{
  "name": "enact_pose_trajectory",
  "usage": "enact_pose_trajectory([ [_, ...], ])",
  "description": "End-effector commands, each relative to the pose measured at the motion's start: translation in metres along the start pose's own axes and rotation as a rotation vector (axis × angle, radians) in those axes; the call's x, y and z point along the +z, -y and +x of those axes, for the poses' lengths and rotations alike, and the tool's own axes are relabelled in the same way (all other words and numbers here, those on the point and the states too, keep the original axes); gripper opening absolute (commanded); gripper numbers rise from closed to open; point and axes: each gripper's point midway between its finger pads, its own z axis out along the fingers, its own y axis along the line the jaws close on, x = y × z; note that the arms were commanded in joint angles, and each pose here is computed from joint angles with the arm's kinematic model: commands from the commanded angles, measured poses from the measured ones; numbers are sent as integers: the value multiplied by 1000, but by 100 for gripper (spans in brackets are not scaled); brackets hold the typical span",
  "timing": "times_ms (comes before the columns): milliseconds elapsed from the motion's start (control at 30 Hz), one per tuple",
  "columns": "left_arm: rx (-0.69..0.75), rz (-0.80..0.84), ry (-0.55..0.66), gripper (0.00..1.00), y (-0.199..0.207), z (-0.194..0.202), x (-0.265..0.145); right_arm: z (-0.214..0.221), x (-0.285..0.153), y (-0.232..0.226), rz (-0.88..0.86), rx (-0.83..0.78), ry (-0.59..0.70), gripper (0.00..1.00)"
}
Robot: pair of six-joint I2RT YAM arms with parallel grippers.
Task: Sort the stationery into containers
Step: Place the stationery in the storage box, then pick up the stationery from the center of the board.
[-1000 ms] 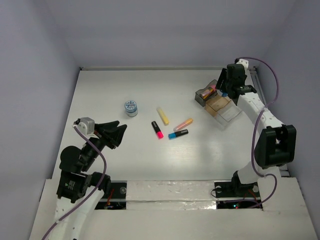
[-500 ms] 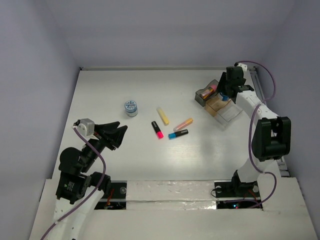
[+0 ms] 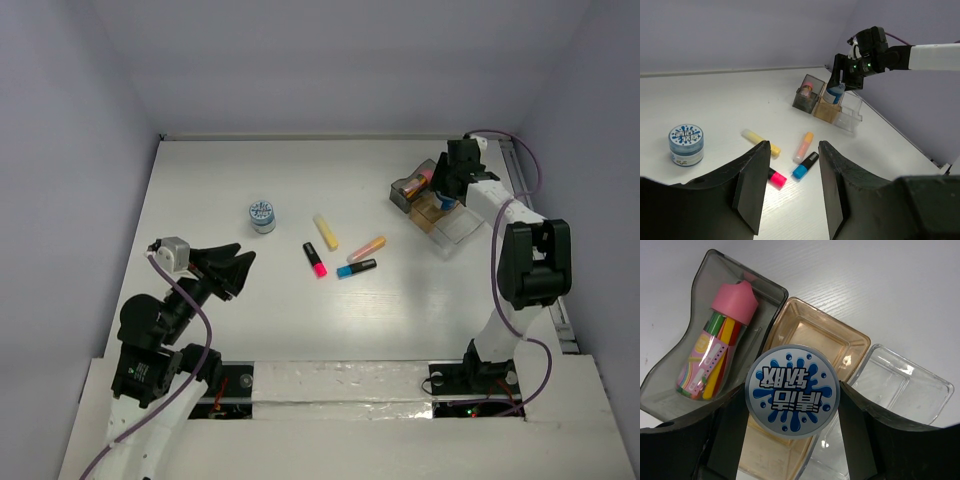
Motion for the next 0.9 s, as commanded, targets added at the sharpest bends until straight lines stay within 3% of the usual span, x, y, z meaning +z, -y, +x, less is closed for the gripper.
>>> enact_pose_trajectory([
  [0, 11, 17, 30, 40, 3, -8, 3, -32, -1, 1, -3, 59, 107, 48],
  [133, 9, 14, 25, 40, 2, -7, 4, -30, 3, -1, -10, 56, 102, 54],
  [333, 8, 12, 13, 40, 1, -4, 6, -43, -2, -3, -10, 61, 122, 83],
  [433, 5, 11, 9, 40, 1, -3, 6, -52, -8, -4, -19, 63, 137, 90],
  [600, 5, 7, 8, 40, 0, -3, 7, -64, -27, -8, -62, 73, 161, 91],
  [633, 7, 10, 10, 40, 1, -4, 6, -63, -32, -18, -124, 70, 149, 86],
  [667, 7, 9, 12, 40, 1, -4, 6, -60, -36, -25, -172, 67, 139, 59],
  [767, 7, 6, 12, 39, 0, -4, 6, -56, -69, -75, -381, 20, 156, 0],
  [867, 8, -28, 22, 25, -6, -7, 6, -26, -106, -151, -575, -121, 145, 0],
])
